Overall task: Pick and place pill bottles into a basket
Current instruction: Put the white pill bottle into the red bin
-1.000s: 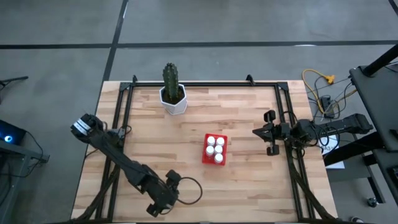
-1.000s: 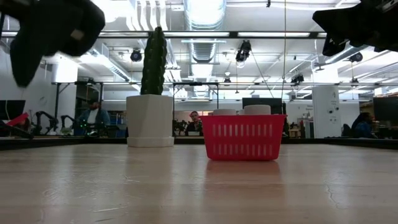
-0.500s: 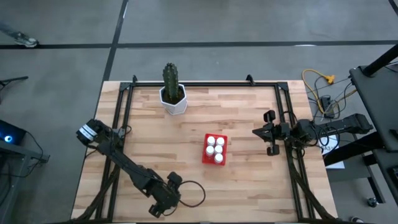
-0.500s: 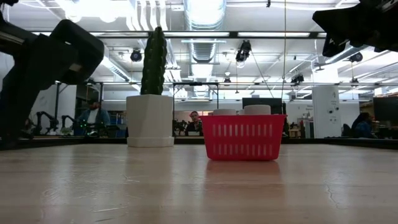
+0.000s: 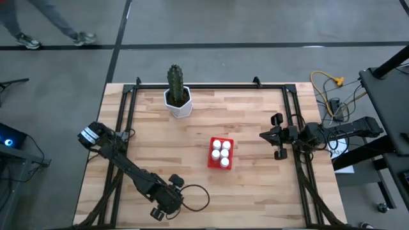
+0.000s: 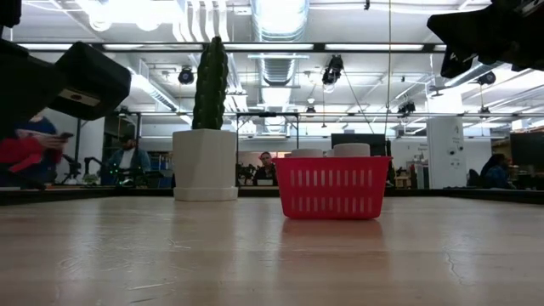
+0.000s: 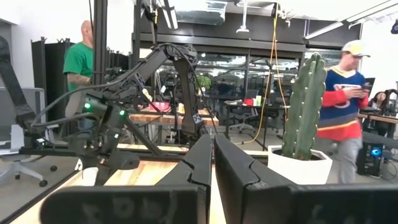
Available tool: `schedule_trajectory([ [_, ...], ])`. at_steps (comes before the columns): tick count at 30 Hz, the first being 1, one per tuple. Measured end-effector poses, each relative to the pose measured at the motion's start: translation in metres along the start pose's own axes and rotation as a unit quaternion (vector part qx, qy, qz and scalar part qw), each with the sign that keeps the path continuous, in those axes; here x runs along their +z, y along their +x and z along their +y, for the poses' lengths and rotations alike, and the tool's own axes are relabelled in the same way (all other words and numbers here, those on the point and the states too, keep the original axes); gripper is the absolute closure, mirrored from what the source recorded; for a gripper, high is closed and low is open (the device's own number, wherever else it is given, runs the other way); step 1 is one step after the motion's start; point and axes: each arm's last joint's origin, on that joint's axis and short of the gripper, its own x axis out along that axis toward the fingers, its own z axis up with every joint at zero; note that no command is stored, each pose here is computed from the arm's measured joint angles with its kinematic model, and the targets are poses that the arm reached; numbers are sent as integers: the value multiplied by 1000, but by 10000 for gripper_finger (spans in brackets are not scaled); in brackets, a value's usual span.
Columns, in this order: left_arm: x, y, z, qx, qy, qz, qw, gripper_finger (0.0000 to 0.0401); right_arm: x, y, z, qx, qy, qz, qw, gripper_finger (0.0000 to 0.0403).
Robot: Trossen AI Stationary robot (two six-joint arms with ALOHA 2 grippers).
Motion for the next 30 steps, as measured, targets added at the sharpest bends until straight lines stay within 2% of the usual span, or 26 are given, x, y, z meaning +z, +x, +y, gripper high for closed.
schedule_trajectory([
  [9, 11, -7, -2, -10, 63, -16, 998, 245, 0, 0, 0, 0, 0, 0, 1000, 394],
  [13, 19, -13, 3, -5, 74, -23, 997, 245, 0, 0, 0, 0, 0, 0, 1000, 394],
  [19, 32, -28, 28, 34, 74, -12, 997, 245, -1, 0, 0, 0, -1, 3, 1000, 394],
  [30, 62, -54, 82, 82, 116, -60, 988, 245, -1, 1, 0, 0, -3, 6, 1000, 394],
])
